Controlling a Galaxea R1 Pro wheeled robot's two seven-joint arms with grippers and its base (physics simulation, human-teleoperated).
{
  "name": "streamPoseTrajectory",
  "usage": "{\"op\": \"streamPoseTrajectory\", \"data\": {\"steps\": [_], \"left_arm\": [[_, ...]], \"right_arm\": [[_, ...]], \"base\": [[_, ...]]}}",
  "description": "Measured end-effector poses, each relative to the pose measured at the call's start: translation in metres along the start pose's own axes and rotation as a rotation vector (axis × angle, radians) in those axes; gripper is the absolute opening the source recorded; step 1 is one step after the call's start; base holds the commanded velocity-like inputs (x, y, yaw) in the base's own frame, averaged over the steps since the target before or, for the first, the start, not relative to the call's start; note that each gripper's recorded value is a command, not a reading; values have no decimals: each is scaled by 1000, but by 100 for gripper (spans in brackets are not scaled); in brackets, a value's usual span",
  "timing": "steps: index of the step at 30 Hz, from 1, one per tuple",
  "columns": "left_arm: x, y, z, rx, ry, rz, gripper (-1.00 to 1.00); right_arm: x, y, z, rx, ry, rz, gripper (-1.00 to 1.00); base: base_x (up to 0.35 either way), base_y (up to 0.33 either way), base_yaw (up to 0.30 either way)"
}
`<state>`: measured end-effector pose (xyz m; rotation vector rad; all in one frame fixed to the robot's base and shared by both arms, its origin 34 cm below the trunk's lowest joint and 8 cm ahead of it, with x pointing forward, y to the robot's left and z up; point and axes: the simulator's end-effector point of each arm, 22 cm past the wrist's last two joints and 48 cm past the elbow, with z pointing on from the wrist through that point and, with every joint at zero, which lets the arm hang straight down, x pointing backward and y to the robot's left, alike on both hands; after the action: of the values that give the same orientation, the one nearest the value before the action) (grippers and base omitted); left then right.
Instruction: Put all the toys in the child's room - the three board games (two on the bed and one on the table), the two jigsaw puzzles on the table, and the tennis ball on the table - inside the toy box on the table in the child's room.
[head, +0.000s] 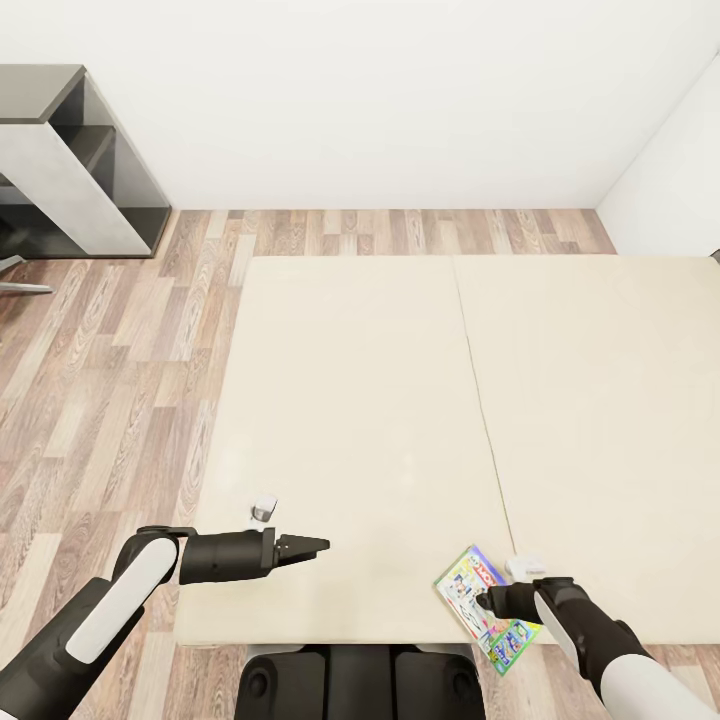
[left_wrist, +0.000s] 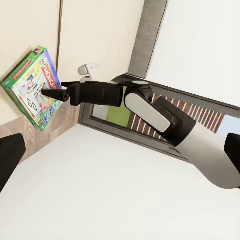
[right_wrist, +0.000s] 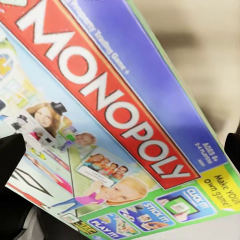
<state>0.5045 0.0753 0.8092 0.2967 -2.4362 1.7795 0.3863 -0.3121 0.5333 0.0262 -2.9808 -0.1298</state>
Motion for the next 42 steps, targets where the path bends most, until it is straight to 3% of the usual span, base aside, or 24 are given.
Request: {"op": "streamPoseTrajectory", "data": {"steps": [7,11,16,23,35,42], "left_arm": [[0,0,0,1,0,0,100],[0,0,0,0,0,0,100],[-1,0,-1,-1,-2,0,100],[-4,1,-3,-3,-10,0,100],[-4,0,-4,0,-12,1,100],[-5,0,-4,0,-13,1,100]], "right_arm": [[0,1,0,-1,-1,-4,100],[2,6,1,-2,9,-44,100],[3,8,2,-3,12,-54,100],[4,9,2,-8,14,-53,100],[13,46,4,-98,55,-42,100],[23,45,4,-97,97,-30,100]], "base": [[0,0,0],[0,0,0],[0,0,0],[0,0,0],[0,0,0],[0,0,0]]}}
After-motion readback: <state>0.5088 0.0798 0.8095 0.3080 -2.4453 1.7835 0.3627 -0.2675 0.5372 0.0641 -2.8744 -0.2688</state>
